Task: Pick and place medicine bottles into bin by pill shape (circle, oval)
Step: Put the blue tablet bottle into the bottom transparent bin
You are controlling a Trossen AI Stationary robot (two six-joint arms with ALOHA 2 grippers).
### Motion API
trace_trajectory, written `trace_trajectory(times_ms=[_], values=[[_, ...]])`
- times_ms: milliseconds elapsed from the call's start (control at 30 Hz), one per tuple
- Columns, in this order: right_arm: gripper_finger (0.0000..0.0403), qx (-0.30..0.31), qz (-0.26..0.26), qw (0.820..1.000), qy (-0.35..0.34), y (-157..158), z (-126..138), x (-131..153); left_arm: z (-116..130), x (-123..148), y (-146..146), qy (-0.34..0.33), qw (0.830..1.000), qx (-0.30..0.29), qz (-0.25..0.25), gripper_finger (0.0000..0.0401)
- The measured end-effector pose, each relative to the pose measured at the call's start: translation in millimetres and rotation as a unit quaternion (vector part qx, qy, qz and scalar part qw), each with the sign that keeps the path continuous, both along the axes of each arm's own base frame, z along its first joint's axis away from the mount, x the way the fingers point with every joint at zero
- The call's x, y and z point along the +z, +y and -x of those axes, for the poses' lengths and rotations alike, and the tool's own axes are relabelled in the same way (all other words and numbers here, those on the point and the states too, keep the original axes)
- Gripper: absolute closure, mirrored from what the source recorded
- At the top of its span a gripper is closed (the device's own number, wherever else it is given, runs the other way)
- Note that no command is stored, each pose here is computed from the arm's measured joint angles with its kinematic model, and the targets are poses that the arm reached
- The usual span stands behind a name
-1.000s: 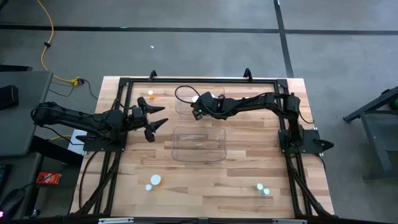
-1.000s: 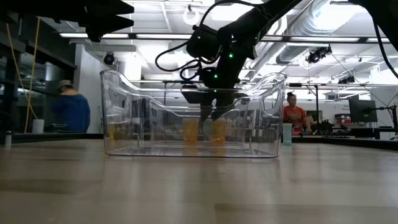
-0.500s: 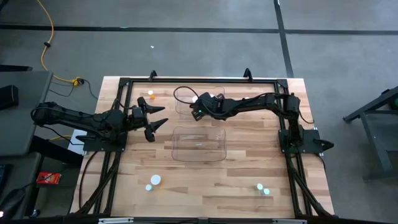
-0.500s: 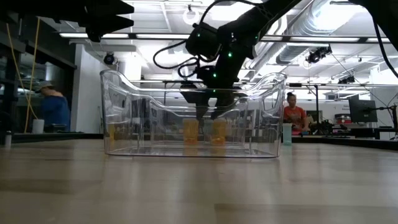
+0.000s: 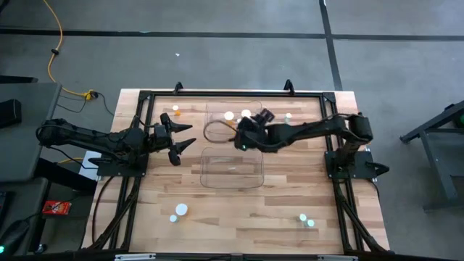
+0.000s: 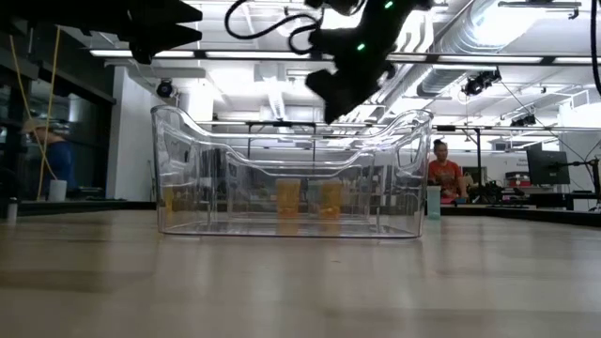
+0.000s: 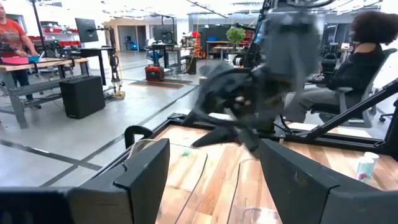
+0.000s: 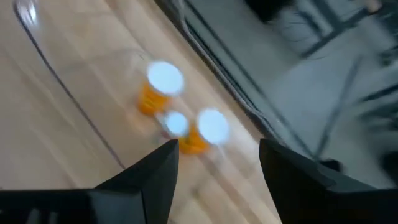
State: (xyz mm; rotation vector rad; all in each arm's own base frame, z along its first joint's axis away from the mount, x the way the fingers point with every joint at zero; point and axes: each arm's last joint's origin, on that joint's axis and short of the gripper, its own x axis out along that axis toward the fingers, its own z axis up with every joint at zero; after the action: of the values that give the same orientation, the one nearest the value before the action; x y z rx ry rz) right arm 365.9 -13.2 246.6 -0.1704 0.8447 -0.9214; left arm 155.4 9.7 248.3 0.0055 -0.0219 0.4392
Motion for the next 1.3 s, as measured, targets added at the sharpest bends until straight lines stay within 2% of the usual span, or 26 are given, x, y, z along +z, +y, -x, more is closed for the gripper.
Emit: trace_trajectory(times_ms=[233,367,500,600,700,767,833,900,933,1000,1100,1300], values=[[0.0187,-0.054,0.063,0.996,0.036,30.6,36.6,-8.8,0.0,0.0,0.0,0.000,1.000,0.000,0.000,0.0162],[0.0187,-0.074,0.024,0.997,0.024,29.7,75.3,-24.7,0.0,0.0,-0.1,0.000,1.000,-0.001,0.000,0.0162],[0.0187,-0.085,-0.020,0.995,-0.038,23.8,121.1,-27.5,0.0,0.2,-0.1,-0.001,1.000,-0.001,0.000,0.0162],[0.0187,-0.047,-0.048,0.992,-0.110,22.5,147.7,-23.9,0.1,1.0,0.1,-0.005,1.000,0.001,0.000,0.0162],[0.0187,0.037,-0.079,0.978,-0.188,21.0,166.1,-22.1,0.1,1.2,0.1,-0.006,1.000,0.001,0.000,0.0162],[0.0187,0.107,-0.092,0.958,-0.250,18.2,174.3,-22.5,0.1,1.2,0.1,-0.006,1.000,0.000,0.000,0.0162],[0.0187,0.174,-0.093,0.929,-0.313,14.2,180.3,-23.7,0.1,1.2,0.1,-0.006,1.000,-0.001,0.000,0.0162],[0.0187,0.214,-0.075,0.901,-0.369,8.7,185.3,-23.1,0.1,1.1,0.1,-0.006,1.000,-0.001,0.000,0.0162],[0.0187,0.221,-0.060,0.894,-0.384,5.2,187.5,-23.2,0.1,1.1,0.1,-0.006,1.000,-0.001,0.000,0.0162],[0.0187,0.221,-0.033,0.891,-0.395,-1.6,189.7,-22.7,0.1,1.0,0.0,-0.005,1.000,-0.001,0.000,0.0162],[0.0187,0.219,-0.010,0.895,-0.388,-8.8,190.1,-21.1,0.0,0.2,0.0,0.001,1.000,-0.001,-0.005,0.0162],[0.0187,0.215,-0.010,0.896,-0.388,-11.4,189.7,-20.6,0.0,-4.7,0.0,0.040,0.999,-0.001,-0.033,0.0162]])
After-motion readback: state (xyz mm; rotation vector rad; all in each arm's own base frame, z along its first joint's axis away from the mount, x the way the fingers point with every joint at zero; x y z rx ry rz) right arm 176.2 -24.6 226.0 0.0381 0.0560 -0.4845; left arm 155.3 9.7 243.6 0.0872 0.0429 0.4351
